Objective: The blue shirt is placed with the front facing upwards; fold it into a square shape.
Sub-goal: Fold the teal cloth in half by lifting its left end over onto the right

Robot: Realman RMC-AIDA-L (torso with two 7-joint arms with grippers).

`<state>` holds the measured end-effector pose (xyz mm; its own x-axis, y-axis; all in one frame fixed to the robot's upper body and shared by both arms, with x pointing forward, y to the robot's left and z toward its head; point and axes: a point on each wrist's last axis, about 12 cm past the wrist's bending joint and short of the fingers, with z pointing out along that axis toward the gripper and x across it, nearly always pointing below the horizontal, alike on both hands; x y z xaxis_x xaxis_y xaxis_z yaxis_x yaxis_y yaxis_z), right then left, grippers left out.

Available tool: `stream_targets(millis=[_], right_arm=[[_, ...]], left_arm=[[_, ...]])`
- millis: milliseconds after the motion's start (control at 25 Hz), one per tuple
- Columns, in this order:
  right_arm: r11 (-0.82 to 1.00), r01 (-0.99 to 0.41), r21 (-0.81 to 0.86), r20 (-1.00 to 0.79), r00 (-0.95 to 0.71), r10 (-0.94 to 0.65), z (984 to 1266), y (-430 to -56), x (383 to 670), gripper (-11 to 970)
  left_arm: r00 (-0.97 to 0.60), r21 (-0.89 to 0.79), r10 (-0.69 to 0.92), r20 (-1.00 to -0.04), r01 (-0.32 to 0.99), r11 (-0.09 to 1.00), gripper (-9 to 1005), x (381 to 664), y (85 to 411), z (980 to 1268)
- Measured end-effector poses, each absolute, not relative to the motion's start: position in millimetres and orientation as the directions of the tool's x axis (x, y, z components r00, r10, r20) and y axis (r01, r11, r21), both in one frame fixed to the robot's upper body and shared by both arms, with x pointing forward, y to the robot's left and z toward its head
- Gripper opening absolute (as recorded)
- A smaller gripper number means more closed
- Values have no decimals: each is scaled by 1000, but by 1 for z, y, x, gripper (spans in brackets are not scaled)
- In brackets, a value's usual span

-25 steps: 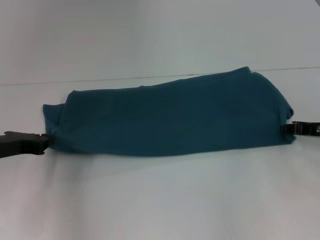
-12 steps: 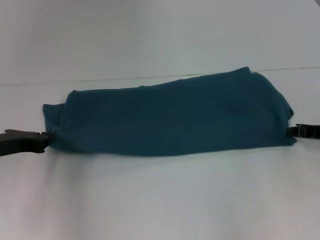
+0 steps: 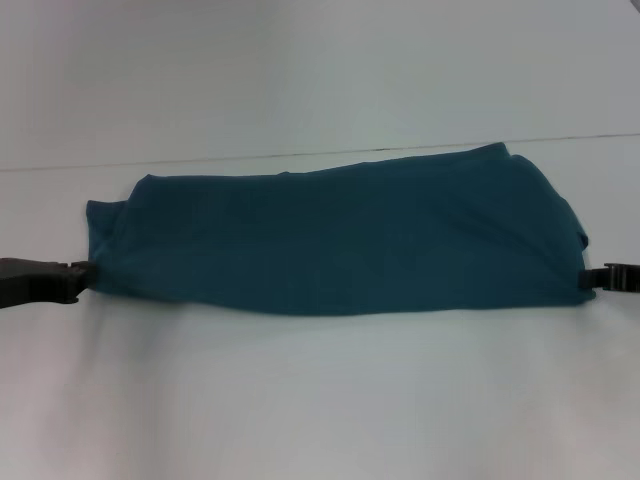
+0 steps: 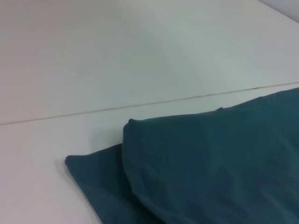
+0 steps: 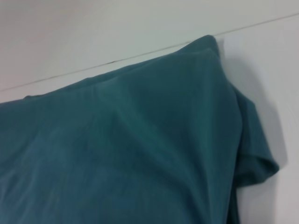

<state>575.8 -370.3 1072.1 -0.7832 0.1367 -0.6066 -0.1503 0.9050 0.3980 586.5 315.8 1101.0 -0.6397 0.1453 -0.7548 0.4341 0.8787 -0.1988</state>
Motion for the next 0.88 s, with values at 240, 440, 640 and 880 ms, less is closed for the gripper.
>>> stream_targets(millis=[240,440,640,880], right_arm=[[892,-148,427,-588,-795,150,1070,-374,563,4],[884,-142,445,-581,-797,164,1070,-378,554,4],[875,-146,462,-568,-806,166,1068,-378,549,3],[871,-145,470,-561,-811,167,1067,-378,546,3]], left_arm=[[-646,-204,158,-747,448,870,15,582,319,1103],[-649,-202,165,-743,453,868,15,578,323,1104],[-657,-197,186,-731,464,864,15,575,325,1104],[-662,-201,186,-726,463,863,14,572,326,1103]])
